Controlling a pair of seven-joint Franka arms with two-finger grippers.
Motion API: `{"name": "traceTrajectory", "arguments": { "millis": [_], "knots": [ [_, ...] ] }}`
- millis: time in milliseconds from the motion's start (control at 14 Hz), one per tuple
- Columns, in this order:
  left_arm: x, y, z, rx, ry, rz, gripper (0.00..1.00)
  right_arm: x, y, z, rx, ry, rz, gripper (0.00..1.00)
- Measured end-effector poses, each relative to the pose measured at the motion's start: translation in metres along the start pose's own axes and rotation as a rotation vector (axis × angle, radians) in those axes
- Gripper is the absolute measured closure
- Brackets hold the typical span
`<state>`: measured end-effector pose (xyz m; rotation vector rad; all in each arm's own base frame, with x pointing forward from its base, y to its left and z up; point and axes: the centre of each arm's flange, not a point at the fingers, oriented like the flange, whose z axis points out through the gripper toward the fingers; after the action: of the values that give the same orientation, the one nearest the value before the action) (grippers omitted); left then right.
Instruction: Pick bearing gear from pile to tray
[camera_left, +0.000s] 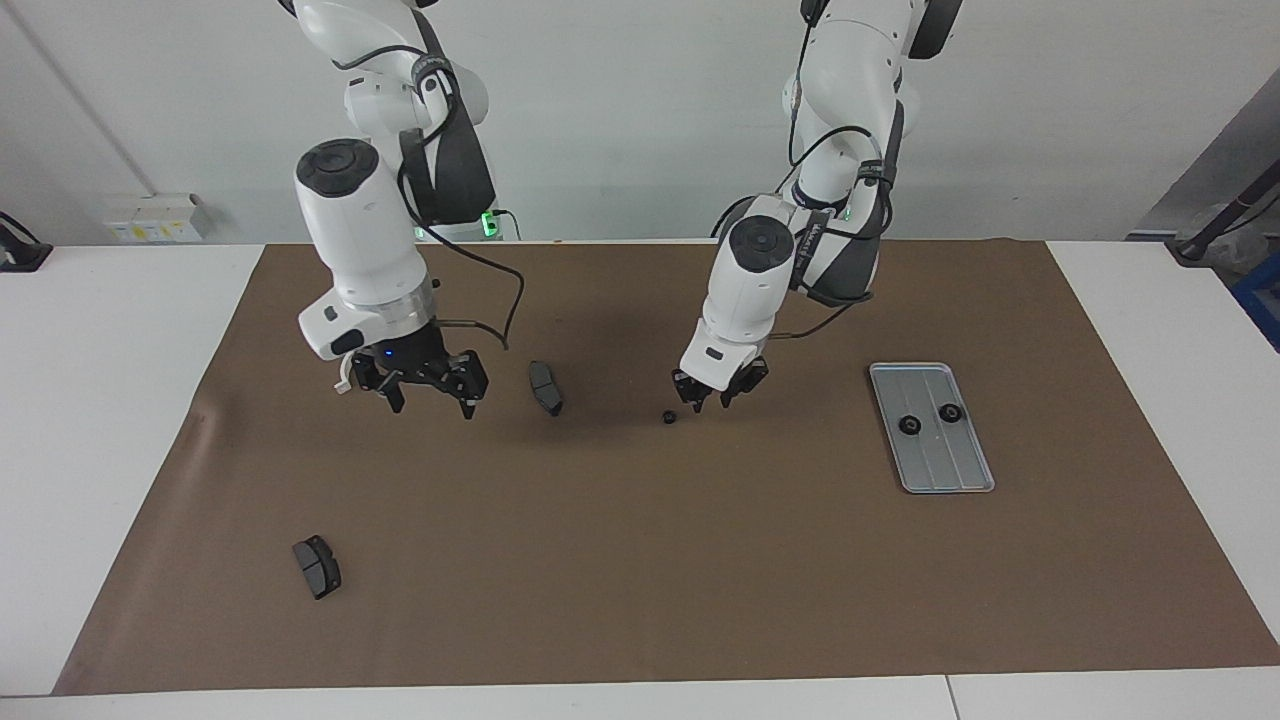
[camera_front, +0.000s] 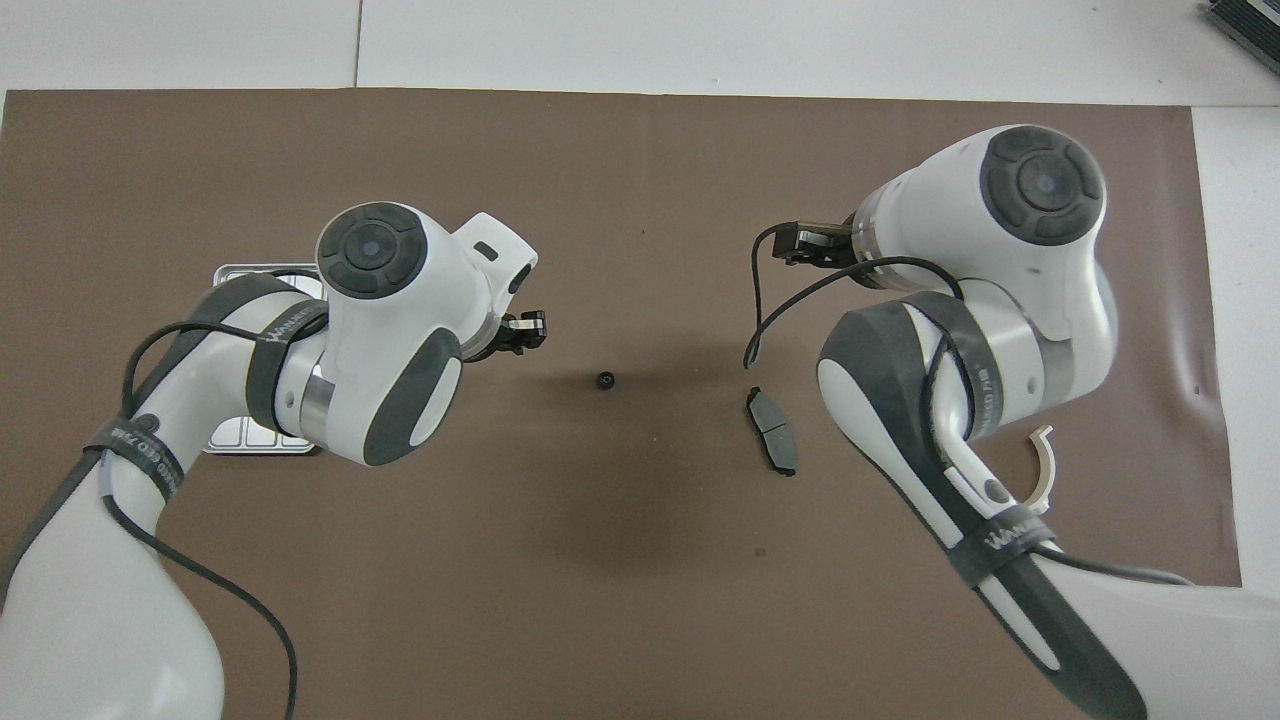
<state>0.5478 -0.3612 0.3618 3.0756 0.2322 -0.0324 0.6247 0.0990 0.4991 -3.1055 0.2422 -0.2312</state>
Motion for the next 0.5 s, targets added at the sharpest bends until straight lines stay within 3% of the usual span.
{"name": "traceTrajectory", "arguments": {
  "millis": [499],
  "knots": [
    [0.005, 0.027, 0.015, -0.03, 0.016, -0.043, 0.59, -0.022, 0.059, -0.078, -0.034, -0.043, -0.054, 0.0]
  ]
}}
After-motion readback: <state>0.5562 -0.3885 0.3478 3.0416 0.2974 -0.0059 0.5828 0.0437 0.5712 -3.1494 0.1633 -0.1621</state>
